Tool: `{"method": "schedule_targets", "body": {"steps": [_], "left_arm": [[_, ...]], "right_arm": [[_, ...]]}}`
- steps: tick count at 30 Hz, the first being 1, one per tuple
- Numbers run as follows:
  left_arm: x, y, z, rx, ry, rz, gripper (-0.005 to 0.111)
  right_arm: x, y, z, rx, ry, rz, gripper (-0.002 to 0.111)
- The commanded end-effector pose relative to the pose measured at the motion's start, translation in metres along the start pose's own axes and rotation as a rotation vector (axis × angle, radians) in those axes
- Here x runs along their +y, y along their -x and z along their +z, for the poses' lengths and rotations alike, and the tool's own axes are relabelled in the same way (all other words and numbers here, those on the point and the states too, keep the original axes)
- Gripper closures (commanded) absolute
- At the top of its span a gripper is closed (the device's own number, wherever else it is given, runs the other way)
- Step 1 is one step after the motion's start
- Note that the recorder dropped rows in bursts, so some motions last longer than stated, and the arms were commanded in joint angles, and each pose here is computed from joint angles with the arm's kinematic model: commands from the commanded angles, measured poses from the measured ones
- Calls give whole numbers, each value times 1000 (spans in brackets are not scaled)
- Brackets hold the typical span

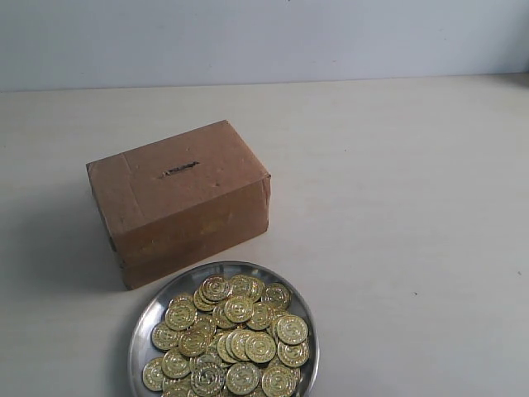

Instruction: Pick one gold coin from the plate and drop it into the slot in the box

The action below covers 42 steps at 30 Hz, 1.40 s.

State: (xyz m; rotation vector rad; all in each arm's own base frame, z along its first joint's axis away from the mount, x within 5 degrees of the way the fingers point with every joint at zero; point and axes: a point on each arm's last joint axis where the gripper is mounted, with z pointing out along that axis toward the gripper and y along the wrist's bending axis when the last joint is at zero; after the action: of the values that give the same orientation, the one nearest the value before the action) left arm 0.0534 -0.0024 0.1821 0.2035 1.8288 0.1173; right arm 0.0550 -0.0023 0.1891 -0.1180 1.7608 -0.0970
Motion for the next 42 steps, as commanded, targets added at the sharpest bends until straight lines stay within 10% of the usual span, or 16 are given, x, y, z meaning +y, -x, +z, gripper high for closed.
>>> {"method": "schedule_targets", "body": {"steps": [1, 42], "left_arm": [[0, -1, 0, 0, -3, -18, 107], [0, -1, 0, -1, -3, -56, 107]], "right_arm": [[0, -2, 0, 4, -6, 2, 108], [0, -1, 0, 2, -6, 2, 108]]}}
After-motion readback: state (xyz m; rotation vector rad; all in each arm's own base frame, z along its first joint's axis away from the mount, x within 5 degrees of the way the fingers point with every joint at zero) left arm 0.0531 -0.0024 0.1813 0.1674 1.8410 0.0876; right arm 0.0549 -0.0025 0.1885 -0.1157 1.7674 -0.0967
